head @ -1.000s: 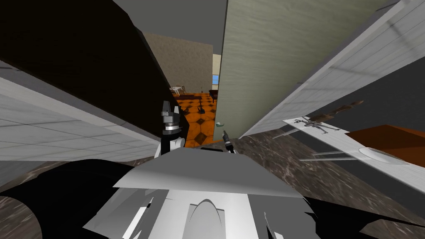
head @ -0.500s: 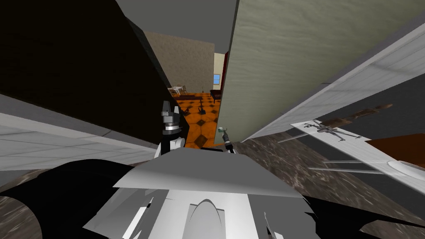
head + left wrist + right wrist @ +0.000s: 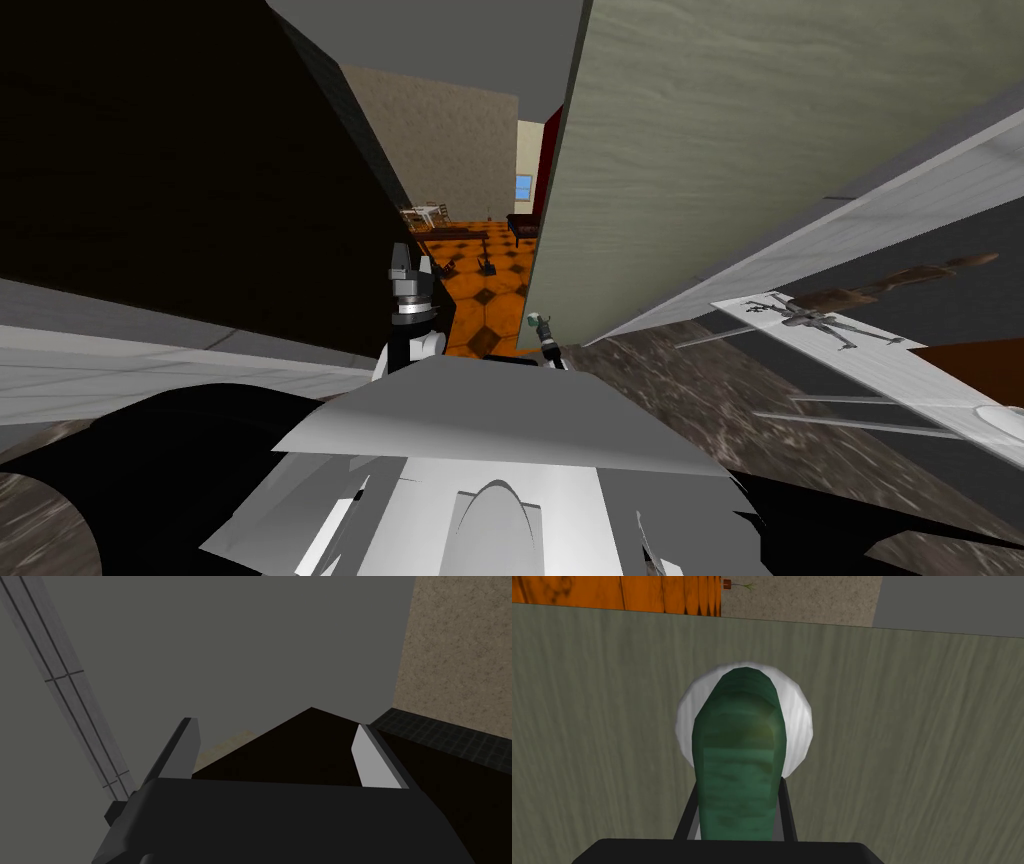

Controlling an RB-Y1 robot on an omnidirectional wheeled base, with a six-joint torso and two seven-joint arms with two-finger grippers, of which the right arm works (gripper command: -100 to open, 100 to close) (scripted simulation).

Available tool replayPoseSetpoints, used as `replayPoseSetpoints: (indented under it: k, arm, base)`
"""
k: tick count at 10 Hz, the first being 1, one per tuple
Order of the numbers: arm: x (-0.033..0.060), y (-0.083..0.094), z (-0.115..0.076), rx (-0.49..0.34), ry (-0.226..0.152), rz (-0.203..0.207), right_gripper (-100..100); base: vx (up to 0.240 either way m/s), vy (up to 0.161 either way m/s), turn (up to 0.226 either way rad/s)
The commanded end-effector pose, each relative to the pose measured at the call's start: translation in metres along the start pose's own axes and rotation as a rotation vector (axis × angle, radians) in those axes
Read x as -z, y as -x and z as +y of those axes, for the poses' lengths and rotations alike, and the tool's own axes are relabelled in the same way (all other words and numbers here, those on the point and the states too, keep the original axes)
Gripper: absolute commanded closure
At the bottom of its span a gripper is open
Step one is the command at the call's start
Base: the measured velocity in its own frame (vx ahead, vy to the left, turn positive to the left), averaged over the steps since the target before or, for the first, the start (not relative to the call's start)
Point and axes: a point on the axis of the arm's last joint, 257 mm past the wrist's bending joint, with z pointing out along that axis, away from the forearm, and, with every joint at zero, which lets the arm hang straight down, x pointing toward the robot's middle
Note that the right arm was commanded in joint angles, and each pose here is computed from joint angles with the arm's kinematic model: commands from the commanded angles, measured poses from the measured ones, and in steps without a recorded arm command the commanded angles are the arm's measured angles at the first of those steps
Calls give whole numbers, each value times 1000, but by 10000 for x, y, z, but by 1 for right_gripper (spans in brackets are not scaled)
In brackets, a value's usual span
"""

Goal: Push the door open

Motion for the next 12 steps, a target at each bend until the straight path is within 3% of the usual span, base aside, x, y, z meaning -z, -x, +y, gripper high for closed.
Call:
replayPoseSetpoints:
  k: [1,4,12]
  arm:
    - [14,-11,-20,-4,-5,-1,100]
    - [14,-11,-20,-4,-5,-1,100]
    - [58,521,-35,21,-14,-116,100]
  base:
    - [-24,-10,5]
    - [-10,-1,-5]
    - [171,84,-53]
